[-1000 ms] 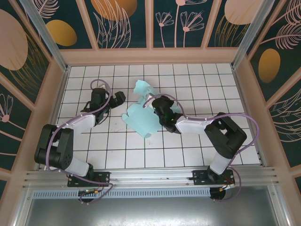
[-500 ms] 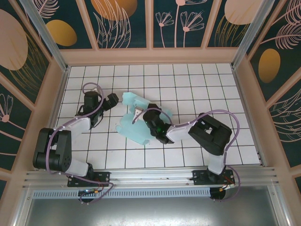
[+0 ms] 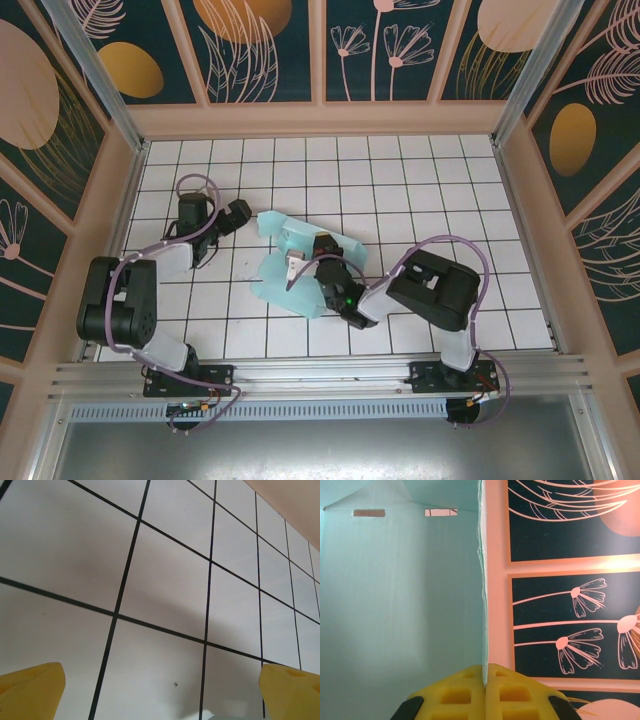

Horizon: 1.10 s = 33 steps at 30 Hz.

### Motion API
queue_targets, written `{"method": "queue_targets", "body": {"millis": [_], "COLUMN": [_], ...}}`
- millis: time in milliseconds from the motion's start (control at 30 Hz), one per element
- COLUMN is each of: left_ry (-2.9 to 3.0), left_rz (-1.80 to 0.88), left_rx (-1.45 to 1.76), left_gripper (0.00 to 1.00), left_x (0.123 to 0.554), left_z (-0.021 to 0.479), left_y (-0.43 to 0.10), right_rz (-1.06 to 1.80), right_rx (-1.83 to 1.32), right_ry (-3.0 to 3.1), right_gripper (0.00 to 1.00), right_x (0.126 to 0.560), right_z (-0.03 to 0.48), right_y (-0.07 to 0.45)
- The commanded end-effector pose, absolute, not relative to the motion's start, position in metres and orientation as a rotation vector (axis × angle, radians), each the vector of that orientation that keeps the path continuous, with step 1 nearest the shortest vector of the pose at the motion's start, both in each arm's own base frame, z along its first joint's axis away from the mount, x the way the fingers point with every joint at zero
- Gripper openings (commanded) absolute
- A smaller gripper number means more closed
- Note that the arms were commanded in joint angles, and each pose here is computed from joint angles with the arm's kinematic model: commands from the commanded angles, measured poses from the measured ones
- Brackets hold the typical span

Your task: Fold the paper box

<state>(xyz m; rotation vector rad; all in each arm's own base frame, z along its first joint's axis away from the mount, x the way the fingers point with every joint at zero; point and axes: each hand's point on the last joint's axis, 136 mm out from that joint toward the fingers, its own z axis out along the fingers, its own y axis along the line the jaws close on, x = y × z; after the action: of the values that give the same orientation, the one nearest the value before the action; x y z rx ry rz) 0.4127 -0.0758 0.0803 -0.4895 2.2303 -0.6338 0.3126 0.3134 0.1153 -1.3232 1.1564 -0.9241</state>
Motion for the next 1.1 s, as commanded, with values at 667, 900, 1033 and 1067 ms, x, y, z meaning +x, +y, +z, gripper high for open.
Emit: {"method": "queue_targets", "body": {"millis": [667,900,1033,1067], "left_ry": [2.269,2.388,2.397,2.399], "left_rz": [-0.739,-0.862,-0.928,-0.946], "left_rx": [-0.357,-0.216,-0.079,-0.051], "left_gripper": [0.98,0.77,0.71,0.68], "left_x": [0.442,0.448,0.445,0.442], "left_z": [0.07,0.048,0.055,0.057], "left_y": [-0.099,-0.132,-0.16,-0.166], "right_rz": [-1.023,-1.021,-1.022,-1.021], "right_rx": [-1.171,-1.166,-1.163,-1.162], "right_ry": [1.116,1.127,1.133,1.136], "right_gripper": [0.0,0.0,0.0,0.0], "right_x": [0.309,0.309,0.311,0.311], "right_z": [0.115,0.116,0.117,0.117], "right_y": [0.288,0.286,0.285,0.284]}}
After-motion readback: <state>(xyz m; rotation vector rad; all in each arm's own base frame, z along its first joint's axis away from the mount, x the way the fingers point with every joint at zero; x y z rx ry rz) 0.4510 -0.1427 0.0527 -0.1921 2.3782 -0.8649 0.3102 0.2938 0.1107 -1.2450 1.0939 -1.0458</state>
